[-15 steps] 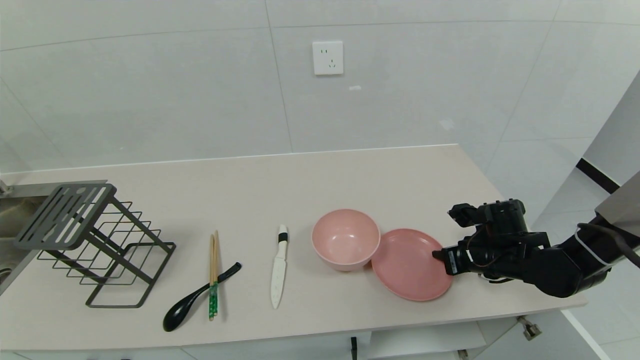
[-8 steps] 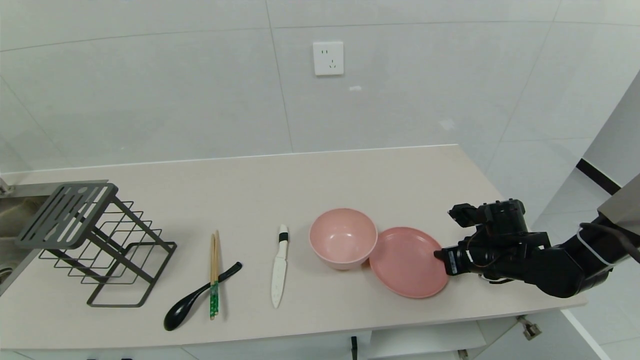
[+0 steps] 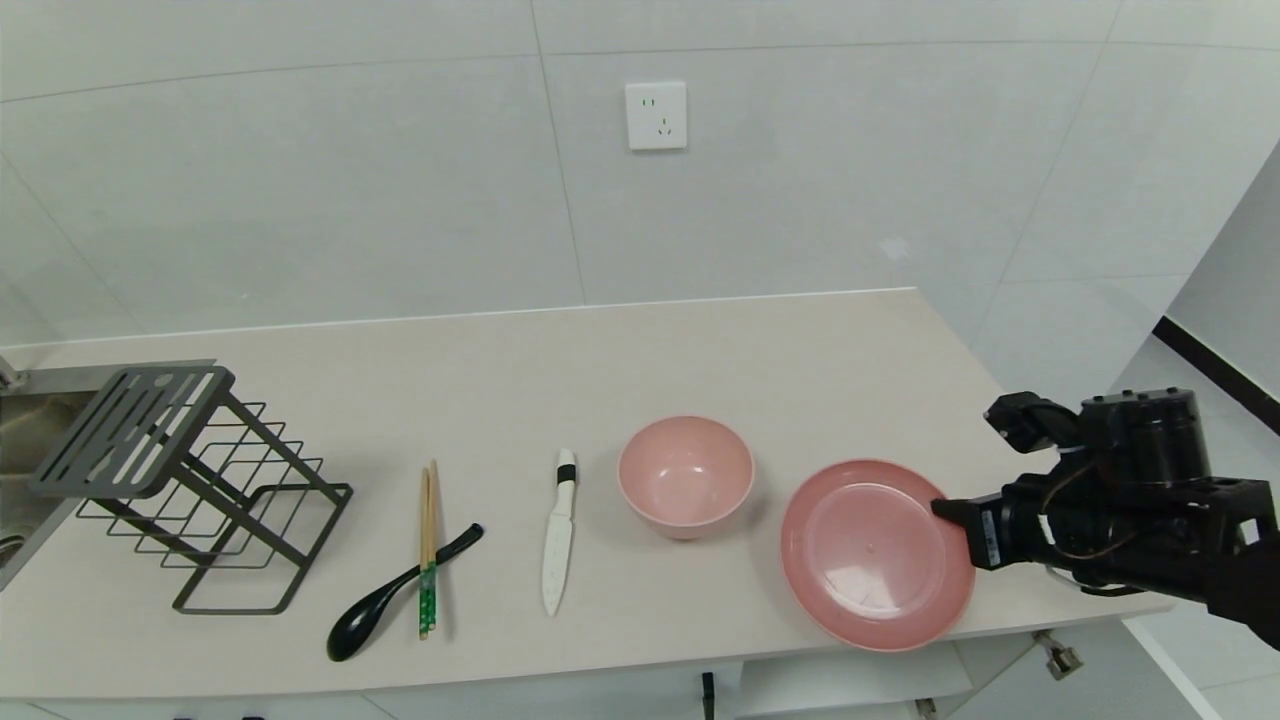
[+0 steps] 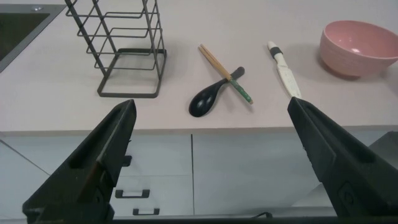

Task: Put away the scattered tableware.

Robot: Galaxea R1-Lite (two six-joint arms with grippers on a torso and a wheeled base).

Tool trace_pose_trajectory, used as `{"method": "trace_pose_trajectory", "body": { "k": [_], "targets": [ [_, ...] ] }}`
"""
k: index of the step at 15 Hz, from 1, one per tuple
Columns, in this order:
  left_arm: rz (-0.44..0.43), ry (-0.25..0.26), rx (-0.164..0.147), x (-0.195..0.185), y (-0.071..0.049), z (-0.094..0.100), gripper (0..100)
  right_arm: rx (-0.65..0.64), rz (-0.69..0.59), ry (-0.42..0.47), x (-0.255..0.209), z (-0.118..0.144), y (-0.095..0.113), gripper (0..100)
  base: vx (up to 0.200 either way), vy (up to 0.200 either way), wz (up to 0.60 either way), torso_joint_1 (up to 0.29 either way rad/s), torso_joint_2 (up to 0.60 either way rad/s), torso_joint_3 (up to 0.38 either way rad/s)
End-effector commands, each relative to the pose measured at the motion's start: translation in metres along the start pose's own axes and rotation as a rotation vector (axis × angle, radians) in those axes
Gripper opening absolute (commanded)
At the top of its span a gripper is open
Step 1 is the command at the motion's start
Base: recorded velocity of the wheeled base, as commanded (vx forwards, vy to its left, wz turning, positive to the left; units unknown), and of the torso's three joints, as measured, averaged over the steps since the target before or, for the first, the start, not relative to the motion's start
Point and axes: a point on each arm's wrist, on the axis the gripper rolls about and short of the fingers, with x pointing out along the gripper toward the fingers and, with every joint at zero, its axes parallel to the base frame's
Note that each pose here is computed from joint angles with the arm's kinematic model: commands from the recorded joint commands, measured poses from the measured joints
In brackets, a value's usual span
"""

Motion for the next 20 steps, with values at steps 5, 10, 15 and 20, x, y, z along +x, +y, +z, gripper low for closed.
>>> {"method": "trace_pose_trajectory", "body": {
  "k": [5,10,15,20],
  "targets": [
    [-0.084,-0.196,0.072,-0.002,-0.003,0.020,100,-0.050,-0.001,-0.130,-0.061,0.000,0.005,0,0.000,0.000,0.00,0.000,0.00,0.000],
    [-0.275,-0.195,0.058,0.000,-0.007,0.062,100,-0.136,-0.029,-0.182,-0.089,-0.008,-0.007,0,0.000,0.000,0.00,0.000,0.00,0.000],
    [-0.503,-0.082,-0.006,0.053,-0.018,0.131,100,-0.068,0.013,-0.345,-0.092,-0.004,-0.008,0,0.000,0.000,0.00,0.000,0.00,0.000],
    [-0.685,-0.155,-0.008,0.104,-0.041,0.147,100,-0.016,-0.067,-0.555,-0.105,0.005,-0.025,0,0.000,0.000,0.00,0.011,0.00,0.000]
  ]
}}
